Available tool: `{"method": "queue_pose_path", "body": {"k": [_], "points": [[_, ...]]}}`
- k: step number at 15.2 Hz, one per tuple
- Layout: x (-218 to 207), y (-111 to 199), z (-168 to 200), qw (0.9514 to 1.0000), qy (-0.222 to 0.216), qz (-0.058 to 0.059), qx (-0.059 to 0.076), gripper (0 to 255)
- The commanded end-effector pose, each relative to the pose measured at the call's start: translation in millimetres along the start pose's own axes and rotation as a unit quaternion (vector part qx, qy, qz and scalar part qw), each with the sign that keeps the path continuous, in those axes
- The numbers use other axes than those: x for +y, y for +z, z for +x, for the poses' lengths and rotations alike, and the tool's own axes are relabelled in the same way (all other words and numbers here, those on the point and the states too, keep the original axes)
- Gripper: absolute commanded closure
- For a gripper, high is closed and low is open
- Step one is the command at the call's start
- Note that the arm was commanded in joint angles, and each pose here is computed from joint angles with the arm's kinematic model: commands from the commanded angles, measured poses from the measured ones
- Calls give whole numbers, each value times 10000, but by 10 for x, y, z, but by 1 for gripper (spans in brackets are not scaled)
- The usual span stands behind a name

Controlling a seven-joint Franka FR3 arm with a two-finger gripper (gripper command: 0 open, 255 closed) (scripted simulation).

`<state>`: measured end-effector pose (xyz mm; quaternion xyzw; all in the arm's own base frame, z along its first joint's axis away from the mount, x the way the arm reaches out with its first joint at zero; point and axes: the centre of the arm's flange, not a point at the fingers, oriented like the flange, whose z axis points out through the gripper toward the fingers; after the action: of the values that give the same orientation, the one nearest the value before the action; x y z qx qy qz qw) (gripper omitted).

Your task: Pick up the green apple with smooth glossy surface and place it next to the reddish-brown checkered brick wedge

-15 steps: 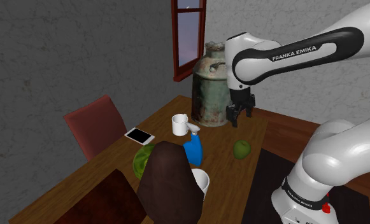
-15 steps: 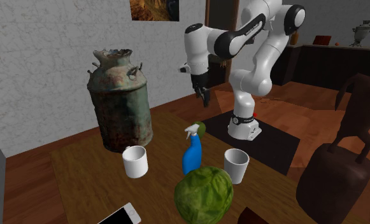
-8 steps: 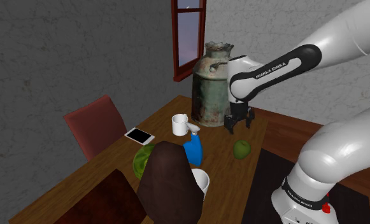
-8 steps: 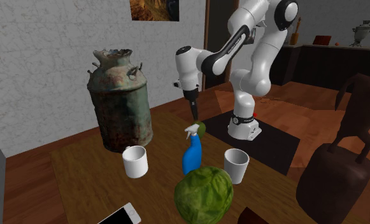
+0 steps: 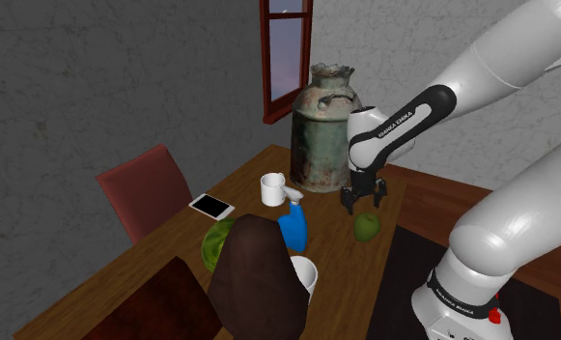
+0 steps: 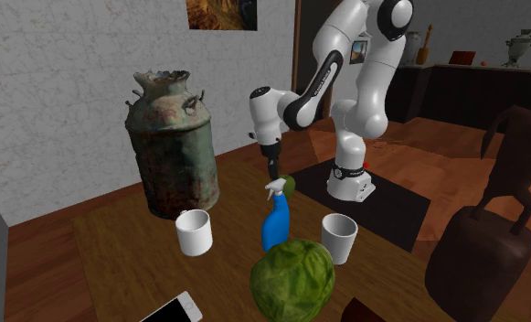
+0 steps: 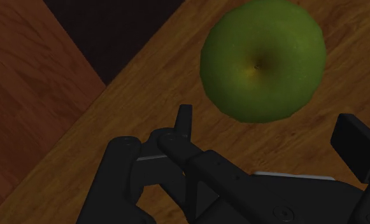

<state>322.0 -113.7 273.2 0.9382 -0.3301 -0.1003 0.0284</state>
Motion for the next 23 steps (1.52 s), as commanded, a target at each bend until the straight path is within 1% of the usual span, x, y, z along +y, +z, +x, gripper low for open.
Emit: {"method": "queue_pose_path", "body": {"k": [1, 3, 11, 12, 21, 23], "points": [[-5, 115, -2, 10000, 7, 3, 3, 0], [-5, 251, -2, 10000, 7, 3, 3, 0], [-5, 250, -2, 10000, 7, 3, 3, 0], [-5, 250, -2, 10000, 7, 3, 3, 255], [-5, 251, -2, 10000, 7, 3, 3, 255], [8, 147, -20, 10000, 7, 3, 3, 255]]}}
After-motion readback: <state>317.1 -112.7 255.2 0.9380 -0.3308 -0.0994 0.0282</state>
